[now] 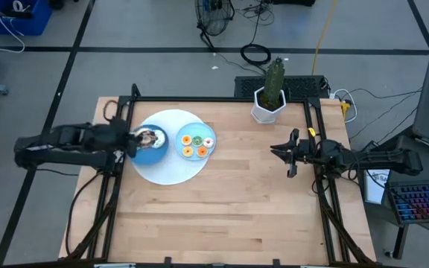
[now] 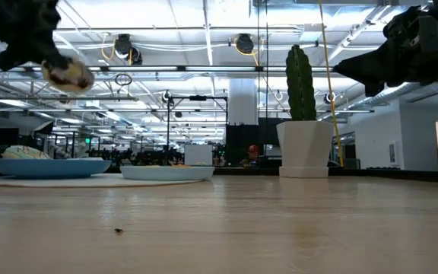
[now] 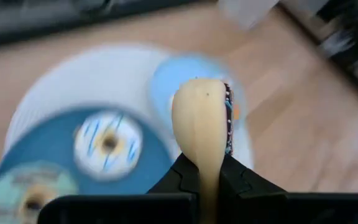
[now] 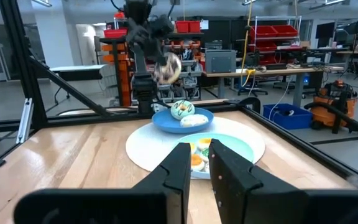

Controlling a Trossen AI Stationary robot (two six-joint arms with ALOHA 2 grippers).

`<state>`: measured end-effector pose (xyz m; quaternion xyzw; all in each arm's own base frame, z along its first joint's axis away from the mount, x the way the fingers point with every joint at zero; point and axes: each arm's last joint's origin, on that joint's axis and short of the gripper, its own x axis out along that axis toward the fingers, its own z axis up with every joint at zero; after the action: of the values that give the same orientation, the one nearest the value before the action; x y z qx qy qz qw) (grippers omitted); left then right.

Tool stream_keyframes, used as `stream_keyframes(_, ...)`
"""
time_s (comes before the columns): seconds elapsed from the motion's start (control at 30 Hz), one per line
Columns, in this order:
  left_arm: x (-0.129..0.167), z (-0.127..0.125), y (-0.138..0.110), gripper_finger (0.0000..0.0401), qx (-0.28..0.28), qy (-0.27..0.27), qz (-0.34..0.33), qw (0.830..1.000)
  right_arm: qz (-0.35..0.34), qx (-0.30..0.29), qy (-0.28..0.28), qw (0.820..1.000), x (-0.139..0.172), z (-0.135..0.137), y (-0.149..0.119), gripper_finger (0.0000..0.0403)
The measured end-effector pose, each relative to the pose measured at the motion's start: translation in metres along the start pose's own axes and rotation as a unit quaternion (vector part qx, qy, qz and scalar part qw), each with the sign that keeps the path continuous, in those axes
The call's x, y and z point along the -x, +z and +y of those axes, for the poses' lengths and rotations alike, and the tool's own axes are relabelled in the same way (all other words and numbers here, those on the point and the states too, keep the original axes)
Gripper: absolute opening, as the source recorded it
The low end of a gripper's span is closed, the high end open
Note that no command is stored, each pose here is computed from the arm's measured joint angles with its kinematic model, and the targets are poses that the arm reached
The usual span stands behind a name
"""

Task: Pick & Place donuts
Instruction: Put the large brown donut on the blue plate

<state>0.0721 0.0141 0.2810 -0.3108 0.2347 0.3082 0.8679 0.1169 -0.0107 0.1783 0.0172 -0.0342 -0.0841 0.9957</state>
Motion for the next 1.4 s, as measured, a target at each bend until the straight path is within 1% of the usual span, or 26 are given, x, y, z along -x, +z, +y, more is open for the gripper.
stream_keyframes(0.1,-0.012,-0.001,-0.005,0.0013,0.020,0.050,0.062,0.997,0.000,0.000,0.000,1.000,0.000,0.000,0.000,0.0045)
stream_keyframes(0.17,-0.020,-0.002,-0.006,0.0012,0.026,0.082,0.089,0.992,0.000,0.000,0.000,1.000,0.000,0.000,0.000,0.0045)
stream_keyframes(0.3,-0.034,-0.001,-0.007,0.0012,0.037,0.139,0.135,0.980,-0.001,0.000,0.000,1.000,0.000,0.000,0.000,0.0045)
stream_keyframes(0.4,-0.043,0.002,-0.007,0.0012,0.042,0.184,0.163,0.968,-0.001,0.000,0.000,1.000,0.000,0.000,0.000,0.0045)
stream_keyframes(0.47,-0.049,0.003,-0.006,0.0012,0.047,0.204,0.175,0.962,-0.001,0.000,0.000,1.000,0.000,0.000,0.000,0.0045)
stream_keyframes(0.6,-0.061,0.003,-0.005,0.0012,0.051,0.207,0.218,0.952,-0.001,0.000,0.000,1.000,0.000,0.000,0.000,0.0045)
stream_keyframes(0.7,-0.068,0.004,-0.004,0.0027,0.043,0.214,0.240,0.946,-0.001,0.000,0.000,1.000,0.000,0.000,0.000,0.0045)
stream_keyframes(0.83,-0.077,0.007,-0.003,0.0052,0.047,0.237,0.255,0.936,-0.001,0.000,0.000,1.000,0.000,0.000,0.000,0.0045)
stream_keyframes(0.97,-0.084,0.009,-0.001,0.0058,0.055,0.256,0.264,0.928,-0.001,0.000,0.000,1.000,0.000,0.000,0.000,0.0045)
stream_keyframes(1.1,-0.089,0.012,0.001,0.0060,0.059,0.270,0.258,0.926,-0.001,0.000,0.000,1.000,0.000,0.000,0.000,0.0045)
stream_keyframes(1.27,-0.093,0.011,0.002,0.0065,0.059,0.255,0.270,0.926,-0.001,0.000,0.000,1.000,0.000,0.000,0.000,0.0045)
stream_keyframes(1.33,-0.094,0.011,0.001,0.0078,0.060,0.254,0.276,0.925,-0.001,0.000,0.000,1.000,0.000,0.000,0.000,0.0045)
stream_keyframes(1.4,-0.094,0.011,0.001,0.0099,0.061,0.254,0.277,0.925,-0.001,0.000,0.000,1.000,0.000,0.000,0.000,0.0045)
